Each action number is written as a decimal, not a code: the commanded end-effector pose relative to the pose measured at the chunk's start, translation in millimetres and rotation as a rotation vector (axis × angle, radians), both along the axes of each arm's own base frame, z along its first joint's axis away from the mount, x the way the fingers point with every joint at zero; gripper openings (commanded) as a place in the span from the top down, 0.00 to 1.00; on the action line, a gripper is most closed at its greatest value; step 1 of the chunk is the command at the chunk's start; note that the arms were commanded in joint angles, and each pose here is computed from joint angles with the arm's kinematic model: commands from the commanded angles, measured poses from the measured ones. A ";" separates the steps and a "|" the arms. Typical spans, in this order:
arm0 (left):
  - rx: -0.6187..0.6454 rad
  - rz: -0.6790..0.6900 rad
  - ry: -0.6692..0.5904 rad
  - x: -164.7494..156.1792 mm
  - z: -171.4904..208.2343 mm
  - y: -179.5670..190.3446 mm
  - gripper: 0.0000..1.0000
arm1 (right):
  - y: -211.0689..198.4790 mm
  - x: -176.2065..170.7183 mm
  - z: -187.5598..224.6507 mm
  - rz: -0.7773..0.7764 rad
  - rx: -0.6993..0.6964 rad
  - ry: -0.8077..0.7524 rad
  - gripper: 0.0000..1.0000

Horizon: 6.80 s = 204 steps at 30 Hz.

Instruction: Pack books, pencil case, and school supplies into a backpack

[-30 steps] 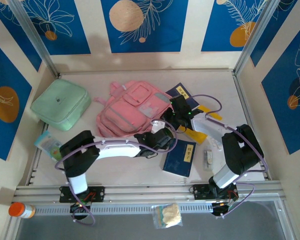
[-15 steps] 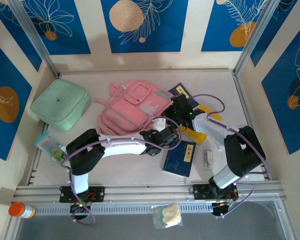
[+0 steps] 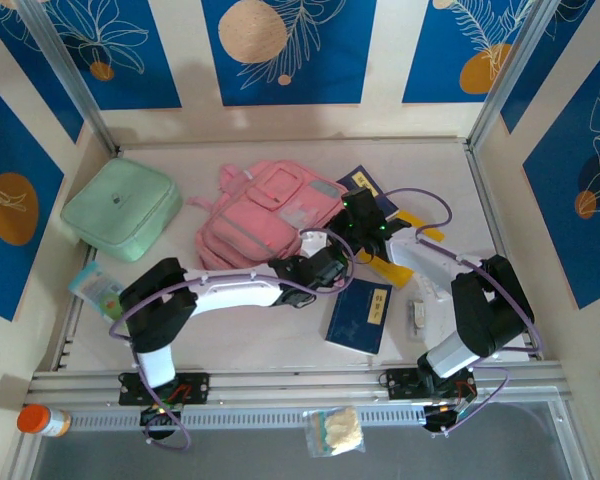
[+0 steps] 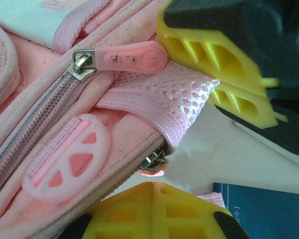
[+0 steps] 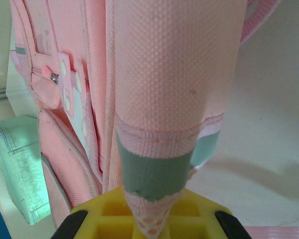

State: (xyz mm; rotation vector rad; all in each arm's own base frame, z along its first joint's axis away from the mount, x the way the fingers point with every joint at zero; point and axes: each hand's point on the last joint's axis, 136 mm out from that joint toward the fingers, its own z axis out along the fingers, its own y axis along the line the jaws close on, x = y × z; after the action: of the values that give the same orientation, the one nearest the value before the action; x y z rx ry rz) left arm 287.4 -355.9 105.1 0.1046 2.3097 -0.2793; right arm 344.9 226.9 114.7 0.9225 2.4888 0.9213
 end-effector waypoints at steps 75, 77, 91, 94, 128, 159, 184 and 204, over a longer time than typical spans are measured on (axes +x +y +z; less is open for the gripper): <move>-0.026 0.059 -0.041 34.6 49.5 34.7 1.00 | 19.5 0.6 67.6 0.012 0.207 -0.030 1.00; -0.042 0.027 -0.004 25.6 43.0 37.7 1.00 | 17.0 3.9 67.9 0.016 0.200 -0.036 1.00; 0.023 -0.062 0.134 -22.6 -0.2 93.0 1.00 | 11.8 40.3 52.1 0.079 0.167 -0.021 1.00; 0.030 -0.069 0.119 -23.7 4.6 104.1 1.00 | 8.1 47.6 48.0 0.087 0.141 -0.019 1.00; -0.148 -0.317 0.118 -19.4 42.8 43.1 1.00 | 79.1 -22.7 8.6 0.368 0.356 0.061 0.54; -0.075 -0.285 0.164 -69.8 19.8 117.0 1.00 | 43.5 33.1 23.8 0.547 0.284 -0.044 0.89; -0.156 -0.329 0.161 -55.1 28.9 80.4 1.00 | 101.1 -73.9 -25.0 0.404 0.323 0.187 0.44; -0.195 -0.376 0.249 -84.9 19.4 56.7 1.00 | 55.2 -26.8 11.4 0.625 0.159 0.055 1.00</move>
State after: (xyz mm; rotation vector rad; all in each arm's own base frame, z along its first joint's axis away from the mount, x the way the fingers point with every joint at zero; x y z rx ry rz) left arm 217.9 -283.1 117.2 0.3774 2.4730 -0.6435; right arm 287.2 300.6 93.2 0.3261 2.9861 1.2930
